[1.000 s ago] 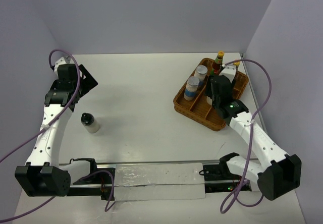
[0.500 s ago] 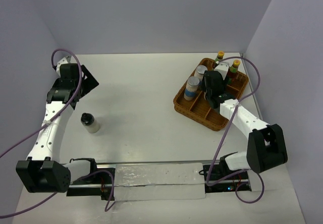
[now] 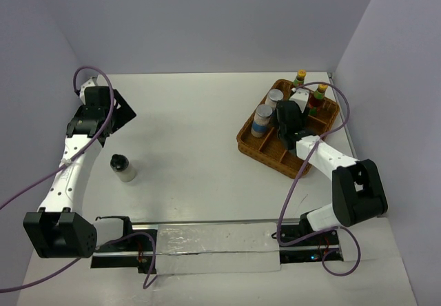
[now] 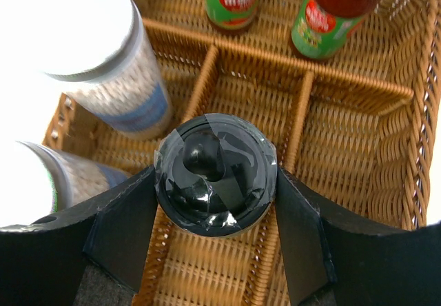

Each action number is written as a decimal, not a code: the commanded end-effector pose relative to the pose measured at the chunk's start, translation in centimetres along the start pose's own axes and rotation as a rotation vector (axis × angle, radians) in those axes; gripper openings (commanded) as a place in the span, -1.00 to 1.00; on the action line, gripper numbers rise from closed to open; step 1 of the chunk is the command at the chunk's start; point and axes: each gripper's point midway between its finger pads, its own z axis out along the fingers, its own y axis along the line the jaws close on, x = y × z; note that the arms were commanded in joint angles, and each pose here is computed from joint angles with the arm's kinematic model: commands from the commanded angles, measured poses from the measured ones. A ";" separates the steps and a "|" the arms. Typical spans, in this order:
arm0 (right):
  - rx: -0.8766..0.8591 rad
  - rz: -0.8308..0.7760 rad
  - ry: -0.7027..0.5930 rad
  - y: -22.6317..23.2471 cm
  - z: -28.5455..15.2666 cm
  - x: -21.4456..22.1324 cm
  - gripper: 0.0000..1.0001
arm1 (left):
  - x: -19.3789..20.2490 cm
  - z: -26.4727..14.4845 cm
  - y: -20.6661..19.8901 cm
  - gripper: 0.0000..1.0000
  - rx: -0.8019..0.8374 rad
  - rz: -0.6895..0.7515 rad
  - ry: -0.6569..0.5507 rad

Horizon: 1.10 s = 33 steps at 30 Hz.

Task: Organize the condiment bottles

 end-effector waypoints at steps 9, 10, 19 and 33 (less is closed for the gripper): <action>0.006 0.037 -0.059 -0.3 -0.2 -1.6 0.83 | -1.6 -1.1 -0.8 0.99 0.034 -0.013 -0.054; 0.003 0.035 -0.055 -0.3 -0.3 -1.6 0.87 | -1.6 -1.2 -0.9 0.99 0.036 -0.014 -0.055; 0.001 0.079 -0.124 -1.4 -3.9 -6.6 0.96 | -1.8 -1.8 -0.8 0.99 0.042 -0.020 -0.063; -0.667 0.022 -0.130 12.6 -18.8 -14.8 1.00 | -1.6 -3.6 2.5 0.99 -0.101 -0.036 -0.068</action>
